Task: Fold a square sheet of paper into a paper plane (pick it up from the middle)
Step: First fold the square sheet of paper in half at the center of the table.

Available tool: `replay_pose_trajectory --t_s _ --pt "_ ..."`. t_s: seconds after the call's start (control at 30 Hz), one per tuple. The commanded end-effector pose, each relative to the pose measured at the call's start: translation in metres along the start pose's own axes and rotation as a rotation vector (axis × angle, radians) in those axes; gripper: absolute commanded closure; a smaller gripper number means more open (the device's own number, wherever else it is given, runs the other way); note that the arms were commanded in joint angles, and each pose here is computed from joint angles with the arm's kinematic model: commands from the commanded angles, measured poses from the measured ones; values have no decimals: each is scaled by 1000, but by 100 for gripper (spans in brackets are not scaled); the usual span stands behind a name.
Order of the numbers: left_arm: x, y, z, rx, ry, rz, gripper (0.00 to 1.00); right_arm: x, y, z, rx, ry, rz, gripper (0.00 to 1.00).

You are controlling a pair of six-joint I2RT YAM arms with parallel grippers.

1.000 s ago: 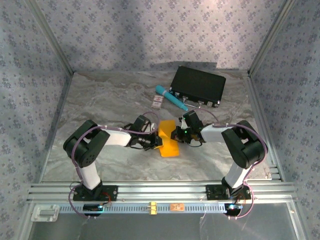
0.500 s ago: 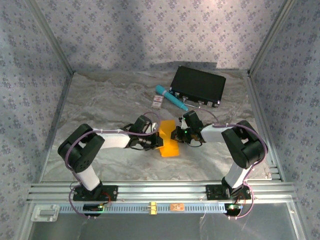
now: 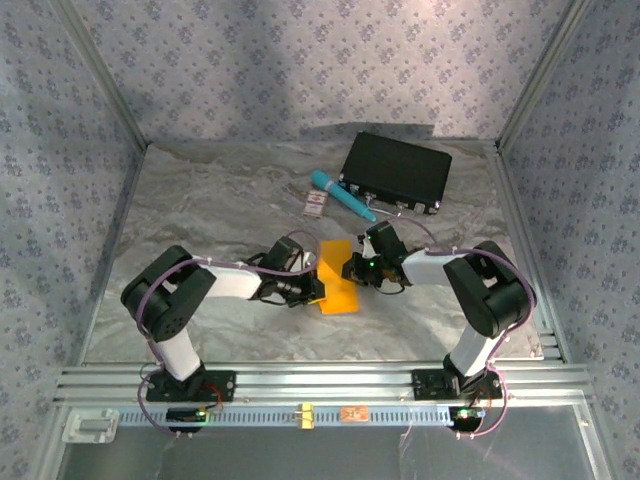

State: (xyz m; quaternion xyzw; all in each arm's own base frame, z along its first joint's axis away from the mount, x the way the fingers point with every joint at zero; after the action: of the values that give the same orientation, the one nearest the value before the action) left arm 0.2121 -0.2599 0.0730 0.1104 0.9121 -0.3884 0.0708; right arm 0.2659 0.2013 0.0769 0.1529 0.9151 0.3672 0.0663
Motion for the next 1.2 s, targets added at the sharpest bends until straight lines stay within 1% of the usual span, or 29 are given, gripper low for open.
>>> replay_pose_trajectory --t_s 0.0,0.07,0.17,0.33,0.47,0.67,0.83,0.93,1.1,1.17 --pt "18 20 2 -97 58 -7 100 14 -37 3 174 21 76 100" --pt "19 19 0 -104 57 1 100 13 -37 2 174 19 79 100" --pt "15 10 -7 -89 35 23 100 13 -37 2 173 18 77 100" --pt "0 -14 -16 -8 -21 39 100 13 -38 2 178 16 80 100" --pt "-4 -22 -18 32 -45 31 100 14 -38 2 176 15 82 100" --pt "-2 -23 -9 72 -17 28 100 14 -39 2 173 16 82 100" --pt "11 -5 0 16 32 -3 100 14 -40 2 173 16 82 100" --pt "21 3 5 10 74 -19 100 15 -41 2 177 19 84 100" --pt "35 12 1 -62 119 5 100 15 -43 2 178 16 89 100" --pt "38 12 0 -71 127 19 100 15 -44 2 177 16 90 100"
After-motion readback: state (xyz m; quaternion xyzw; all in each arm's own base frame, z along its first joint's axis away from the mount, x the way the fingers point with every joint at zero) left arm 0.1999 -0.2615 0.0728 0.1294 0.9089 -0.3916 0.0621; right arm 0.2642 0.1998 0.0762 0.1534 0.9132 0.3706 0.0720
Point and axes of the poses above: each hand's point on the last joint's axis, 136 mm out from that joint toward the fingers, its own z axis out along the fingers, its own y axis along the line the jaws close on, x = y × z, the point moved 8 cm from there along -z, back along the fingers, and after that the axes turned 15 degrees about z, right-handed, at the moved point
